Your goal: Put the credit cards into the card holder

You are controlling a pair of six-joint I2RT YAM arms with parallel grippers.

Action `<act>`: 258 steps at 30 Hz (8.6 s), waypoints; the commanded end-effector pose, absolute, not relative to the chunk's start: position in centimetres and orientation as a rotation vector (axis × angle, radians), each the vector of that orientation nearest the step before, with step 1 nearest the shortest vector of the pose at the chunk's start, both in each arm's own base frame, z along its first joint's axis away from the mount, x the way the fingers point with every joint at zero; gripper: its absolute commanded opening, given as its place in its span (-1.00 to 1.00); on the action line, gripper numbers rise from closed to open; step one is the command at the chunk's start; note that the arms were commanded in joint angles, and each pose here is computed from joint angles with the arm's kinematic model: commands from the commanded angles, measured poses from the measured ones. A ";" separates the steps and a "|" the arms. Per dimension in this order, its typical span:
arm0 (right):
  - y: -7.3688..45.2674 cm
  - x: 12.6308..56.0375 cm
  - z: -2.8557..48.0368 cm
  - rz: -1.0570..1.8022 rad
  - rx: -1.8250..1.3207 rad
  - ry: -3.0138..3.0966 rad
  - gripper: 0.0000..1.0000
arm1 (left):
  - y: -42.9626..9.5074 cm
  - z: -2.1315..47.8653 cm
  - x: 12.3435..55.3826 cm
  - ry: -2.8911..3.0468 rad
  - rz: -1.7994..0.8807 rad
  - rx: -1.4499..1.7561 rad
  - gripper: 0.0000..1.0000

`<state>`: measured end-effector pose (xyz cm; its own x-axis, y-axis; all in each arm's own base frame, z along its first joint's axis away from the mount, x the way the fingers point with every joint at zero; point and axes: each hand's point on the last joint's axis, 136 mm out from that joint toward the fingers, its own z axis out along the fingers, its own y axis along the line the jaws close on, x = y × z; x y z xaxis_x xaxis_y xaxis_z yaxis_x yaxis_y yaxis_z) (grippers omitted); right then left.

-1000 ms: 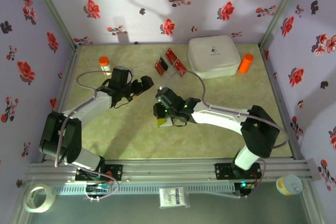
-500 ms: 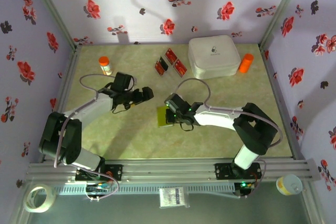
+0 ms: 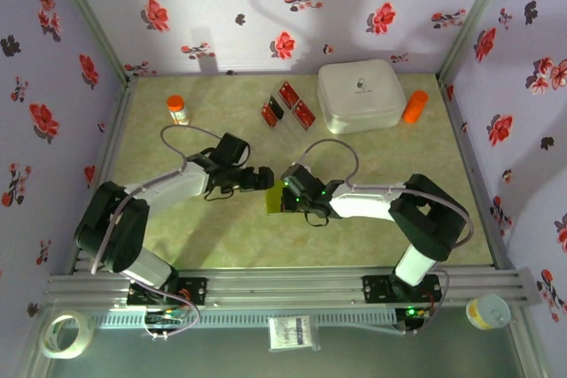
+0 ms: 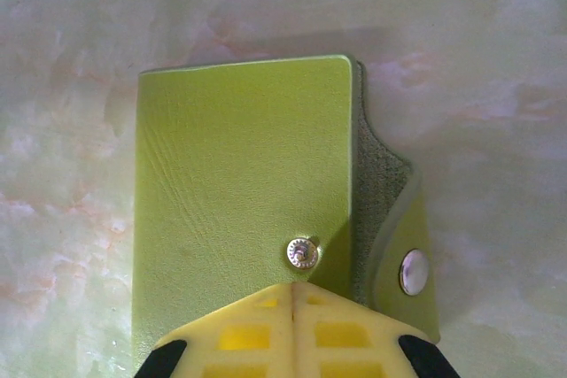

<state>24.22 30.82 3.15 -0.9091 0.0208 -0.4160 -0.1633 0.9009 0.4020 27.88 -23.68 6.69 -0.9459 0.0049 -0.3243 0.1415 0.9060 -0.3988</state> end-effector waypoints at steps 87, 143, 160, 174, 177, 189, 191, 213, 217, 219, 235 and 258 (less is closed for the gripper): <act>30.3 26.9 5.5 0.685 -0.093 2.723 -1.00 | -22.6 0.7 25.4 2.827 -0.094 0.367 1.00; 32.4 25.2 3.5 0.522 -0.271 2.775 -1.00 | -20.6 -0.6 25.3 2.861 -0.129 0.282 1.00; 31.7 22.1 0.6 0.376 -0.396 2.828 -1.00 | -20.7 -0.7 25.3 2.861 -0.142 0.276 1.00; 31.9 21.3 0.8 0.364 -0.445 2.815 -0.97 | -20.8 -0.9 25.1 2.870 -0.149 0.268 1.00; 32.0 22.4 2.2 0.398 -0.405 2.788 -0.85 | -20.8 -0.9 25.1 2.871 -0.148 0.270 1.00; 31.1 25.8 6.4 0.486 -0.297 2.727 -0.43 | -20.9 -0.8 25.2 2.867 -0.156 0.271 1.00; 31.1 26.0 6.5 0.489 -0.293 2.728 -0.43 | -20.9 -0.8 25.2 2.867 -0.156 0.272 0.99; 30.4 26.6 6.2 0.484 -0.258 2.736 -0.90 | -20.9 -0.9 25.1 2.867 -0.160 0.273 1.00; 30.2 26.6 6.1 0.488 -0.251 2.741 -1.00 | -20.9 -0.8 25.1 2.866 -0.162 0.270 1.00; 30.1 26.6 6.1 0.493 -0.247 2.741 -1.00 | -20.9 -0.8 25.1 2.866 -0.163 0.269 0.99; 32.4 25.9 6.2 0.750 -0.216 2.729 -1.00 | -21.0 -0.9 25.1 2.865 -0.165 0.271 1.00; 32.6 24.5 2.5 0.729 -0.216 2.814 -1.00 | -21.0 -0.8 25.2 2.864 -0.168 0.268 1.00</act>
